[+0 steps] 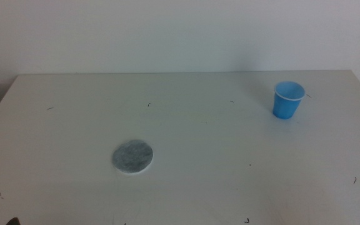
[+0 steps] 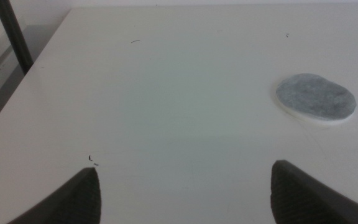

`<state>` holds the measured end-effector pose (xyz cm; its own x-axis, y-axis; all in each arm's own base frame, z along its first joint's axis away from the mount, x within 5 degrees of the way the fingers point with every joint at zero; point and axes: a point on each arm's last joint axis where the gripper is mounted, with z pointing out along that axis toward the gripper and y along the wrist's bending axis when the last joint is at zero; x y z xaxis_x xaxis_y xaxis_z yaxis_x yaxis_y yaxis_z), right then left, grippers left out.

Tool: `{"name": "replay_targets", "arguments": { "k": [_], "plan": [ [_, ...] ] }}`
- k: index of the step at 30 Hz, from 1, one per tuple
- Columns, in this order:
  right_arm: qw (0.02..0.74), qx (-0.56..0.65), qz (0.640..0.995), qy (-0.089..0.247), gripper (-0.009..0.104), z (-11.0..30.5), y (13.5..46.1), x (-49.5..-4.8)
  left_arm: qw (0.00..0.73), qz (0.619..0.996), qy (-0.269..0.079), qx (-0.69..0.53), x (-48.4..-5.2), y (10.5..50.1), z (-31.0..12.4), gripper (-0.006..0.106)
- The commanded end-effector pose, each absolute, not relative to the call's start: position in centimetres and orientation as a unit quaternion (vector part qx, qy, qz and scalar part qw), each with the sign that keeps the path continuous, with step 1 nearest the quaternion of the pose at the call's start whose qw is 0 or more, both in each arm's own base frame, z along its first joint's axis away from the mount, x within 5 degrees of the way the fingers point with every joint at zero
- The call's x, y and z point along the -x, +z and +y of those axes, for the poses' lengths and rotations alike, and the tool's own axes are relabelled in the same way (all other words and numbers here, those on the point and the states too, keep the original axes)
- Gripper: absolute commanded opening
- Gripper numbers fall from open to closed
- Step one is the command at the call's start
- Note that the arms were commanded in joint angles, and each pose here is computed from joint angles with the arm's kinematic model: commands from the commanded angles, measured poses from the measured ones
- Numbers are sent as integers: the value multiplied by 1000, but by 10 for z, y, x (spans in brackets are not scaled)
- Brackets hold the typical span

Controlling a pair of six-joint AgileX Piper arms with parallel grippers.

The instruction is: Place an empty cup on a cup mat.

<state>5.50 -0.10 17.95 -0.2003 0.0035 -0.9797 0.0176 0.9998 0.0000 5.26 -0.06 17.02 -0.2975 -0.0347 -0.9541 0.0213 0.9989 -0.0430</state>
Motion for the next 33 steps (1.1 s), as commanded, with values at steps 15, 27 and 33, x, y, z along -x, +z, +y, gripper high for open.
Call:
{"name": "replay_targets", "arguments": {
  "k": [15, 27, 33],
  "plan": [
    [648, 0, 761, -12, 71, -1, 270, -57, 626, 779, -28, 4, -53, 179, -1, 105],
    [563, -5, 827, -8, 71, -2, 339, -102, 626, 779, -28, 4, -53, 179, -1, 105],
    [531, -11, 847, 8, 71, -1, 382, -144, 626, 779, -28, 4, -53, 179, -1, 105]
  ]
}}
